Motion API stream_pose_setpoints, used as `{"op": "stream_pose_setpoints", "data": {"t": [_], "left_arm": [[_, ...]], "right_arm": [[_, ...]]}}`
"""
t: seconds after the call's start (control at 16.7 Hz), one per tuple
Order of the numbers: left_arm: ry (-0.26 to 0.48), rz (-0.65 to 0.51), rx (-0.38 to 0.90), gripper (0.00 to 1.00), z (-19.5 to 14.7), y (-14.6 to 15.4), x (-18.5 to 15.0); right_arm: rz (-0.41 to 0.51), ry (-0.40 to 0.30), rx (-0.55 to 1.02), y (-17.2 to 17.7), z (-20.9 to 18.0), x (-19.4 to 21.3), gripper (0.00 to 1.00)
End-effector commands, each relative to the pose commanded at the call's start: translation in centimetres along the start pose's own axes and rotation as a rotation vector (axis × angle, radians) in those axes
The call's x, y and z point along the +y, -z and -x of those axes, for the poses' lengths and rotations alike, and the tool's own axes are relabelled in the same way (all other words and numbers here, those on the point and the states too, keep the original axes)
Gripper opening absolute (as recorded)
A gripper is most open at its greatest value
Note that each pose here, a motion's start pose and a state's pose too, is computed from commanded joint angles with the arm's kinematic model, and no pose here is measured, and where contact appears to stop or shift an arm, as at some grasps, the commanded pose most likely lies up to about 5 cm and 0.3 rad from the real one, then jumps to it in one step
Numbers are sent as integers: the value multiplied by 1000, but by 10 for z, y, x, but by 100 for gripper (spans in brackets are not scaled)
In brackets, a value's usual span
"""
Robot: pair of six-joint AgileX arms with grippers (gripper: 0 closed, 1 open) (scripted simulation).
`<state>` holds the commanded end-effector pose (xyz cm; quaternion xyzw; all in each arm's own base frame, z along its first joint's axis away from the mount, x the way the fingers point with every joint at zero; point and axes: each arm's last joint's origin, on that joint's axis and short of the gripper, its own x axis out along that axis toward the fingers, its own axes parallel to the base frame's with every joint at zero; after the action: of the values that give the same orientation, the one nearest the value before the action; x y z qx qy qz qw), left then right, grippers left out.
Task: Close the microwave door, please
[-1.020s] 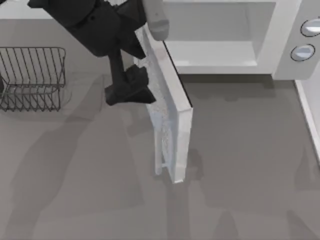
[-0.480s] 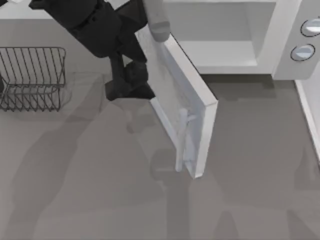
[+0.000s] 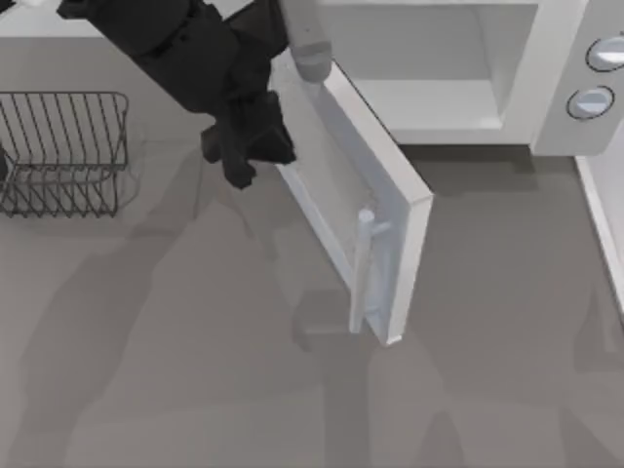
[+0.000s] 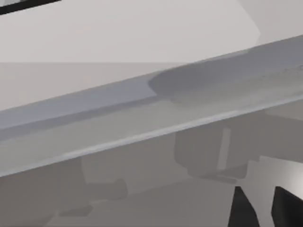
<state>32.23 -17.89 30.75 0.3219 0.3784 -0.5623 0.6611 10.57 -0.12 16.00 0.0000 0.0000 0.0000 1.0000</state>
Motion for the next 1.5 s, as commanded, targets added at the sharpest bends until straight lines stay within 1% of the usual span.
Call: {"op": "stream_pose_setpoints", "data": {"t": [0.06, 0.6, 1.08, 1.32, 1.5], "left_arm": [[0, 0, 0, 0, 0, 0, 0], [-1, 1, 0, 0, 0, 0, 0], [-1, 2, 0, 0, -9, -16, -3], [-2, 5, 0, 0, -9, -16, -3], [-1, 6, 1, 0, -16, -27, -5]], "right_arm": [[0, 0, 0, 0, 0, 0, 100], [0, 0, 0, 0, 0, 0, 100], [0, 0, 0, 0, 0, 0, 100], [0, 0, 0, 0, 0, 0, 100], [0, 0, 0, 0, 0, 0, 100]]}}
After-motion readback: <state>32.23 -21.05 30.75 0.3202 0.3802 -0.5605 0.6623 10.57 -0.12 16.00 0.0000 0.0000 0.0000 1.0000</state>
